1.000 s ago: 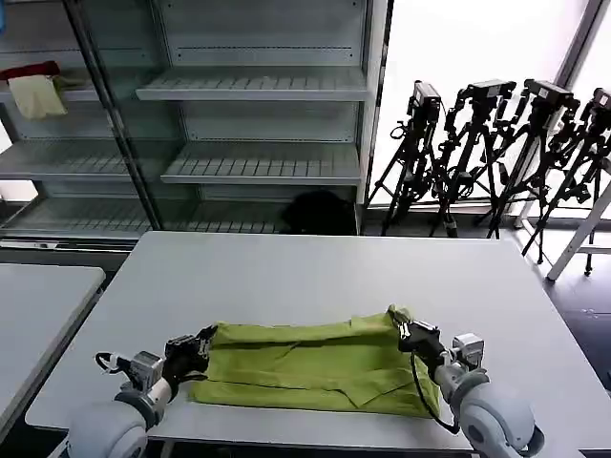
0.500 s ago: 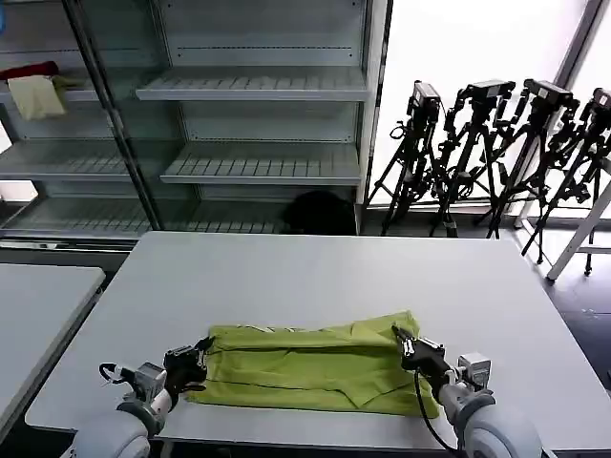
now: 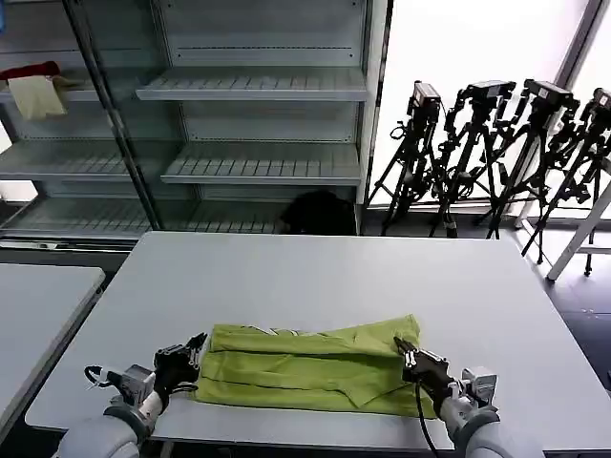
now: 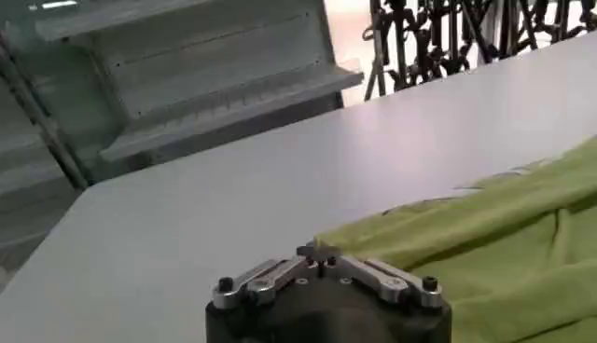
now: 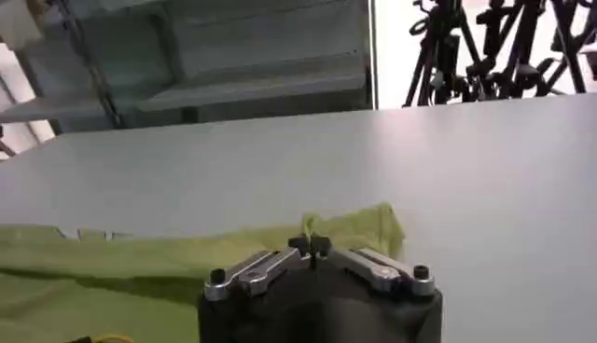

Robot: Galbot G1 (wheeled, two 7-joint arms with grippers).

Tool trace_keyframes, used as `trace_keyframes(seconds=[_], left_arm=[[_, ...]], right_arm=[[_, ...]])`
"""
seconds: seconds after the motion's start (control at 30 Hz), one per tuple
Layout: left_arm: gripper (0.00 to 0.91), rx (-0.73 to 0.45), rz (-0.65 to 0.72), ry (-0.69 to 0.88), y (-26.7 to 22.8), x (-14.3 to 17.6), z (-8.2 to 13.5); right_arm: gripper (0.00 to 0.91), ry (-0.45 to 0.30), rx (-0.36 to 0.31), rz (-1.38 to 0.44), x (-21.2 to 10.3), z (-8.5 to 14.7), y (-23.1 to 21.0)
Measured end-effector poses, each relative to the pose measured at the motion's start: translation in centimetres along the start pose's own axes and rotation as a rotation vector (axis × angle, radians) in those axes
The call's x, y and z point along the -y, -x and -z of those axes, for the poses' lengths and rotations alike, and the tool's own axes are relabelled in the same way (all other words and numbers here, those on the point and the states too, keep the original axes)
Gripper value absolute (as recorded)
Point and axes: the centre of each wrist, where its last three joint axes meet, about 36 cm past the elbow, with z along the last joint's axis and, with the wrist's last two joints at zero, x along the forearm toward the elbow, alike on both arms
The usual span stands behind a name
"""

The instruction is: Fold and organize the clothes.

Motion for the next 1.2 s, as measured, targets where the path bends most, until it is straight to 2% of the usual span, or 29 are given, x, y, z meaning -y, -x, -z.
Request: trace_keyframes(seconds=[0.07, 0.1, 0.13, 0.17, 0.23, 0.27, 0.47, 0.73, 0.97, 1.2], left_arm=[[0.000, 0.002, -0.008, -0.001, -0.3, 0.4, 0.0], [0.000, 0.003, -0.011, -0.001, -0.5, 0.6, 0.0], [0.030, 0.003, -0.013, -0.001, -0.6, 0.7, 0.0], [0.030, 0.003, -0.015, -0.001, -0.7, 0.9, -0.1], [0.786, 0.002, -0.016, -0.002, -0.9, 1.2, -0.1], [0.907, 0.002, -0.014, -0.003, -1.0, 1.3, 0.0], [0.907, -0.007, 0.006, -0.008, -1.7, 2.1, 0.2], [0.907, -0.011, 0.041, -0.047, -2.6, 3.1, 0.8], [0.907, -0.003, 0.059, -0.157, -2.3, 4.7, 1.0], [0.907, 0.018, 0.132, -0.289, -0.7, 6.5, 0.1]], right_arm=[[0.000, 0.007, -0.005, -0.007, -0.2, -0.2, -0.1], [0.081, 0.010, -0.007, -0.012, -0.3, -0.3, -0.2], [0.605, 0.013, -0.009, -0.018, -0.3, -0.4, -0.2], [0.897, 0.015, -0.008, -0.024, -0.3, -0.4, -0.2], [0.907, 0.017, -0.005, -0.038, -0.4, -0.5, -0.2], [0.907, 0.018, -0.004, -0.045, -0.4, -0.6, -0.2], [0.907, 0.019, 0.017, -0.086, -0.8, -1.3, -0.3], [0.907, -0.010, 0.098, -0.121, -1.2, -1.1, -1.1], [0.907, -0.048, 0.160, -0.150, -0.1, -1.3, -1.8], [0.907, -0.071, 0.197, -0.165, 1.7, -1.9, -2.5]])
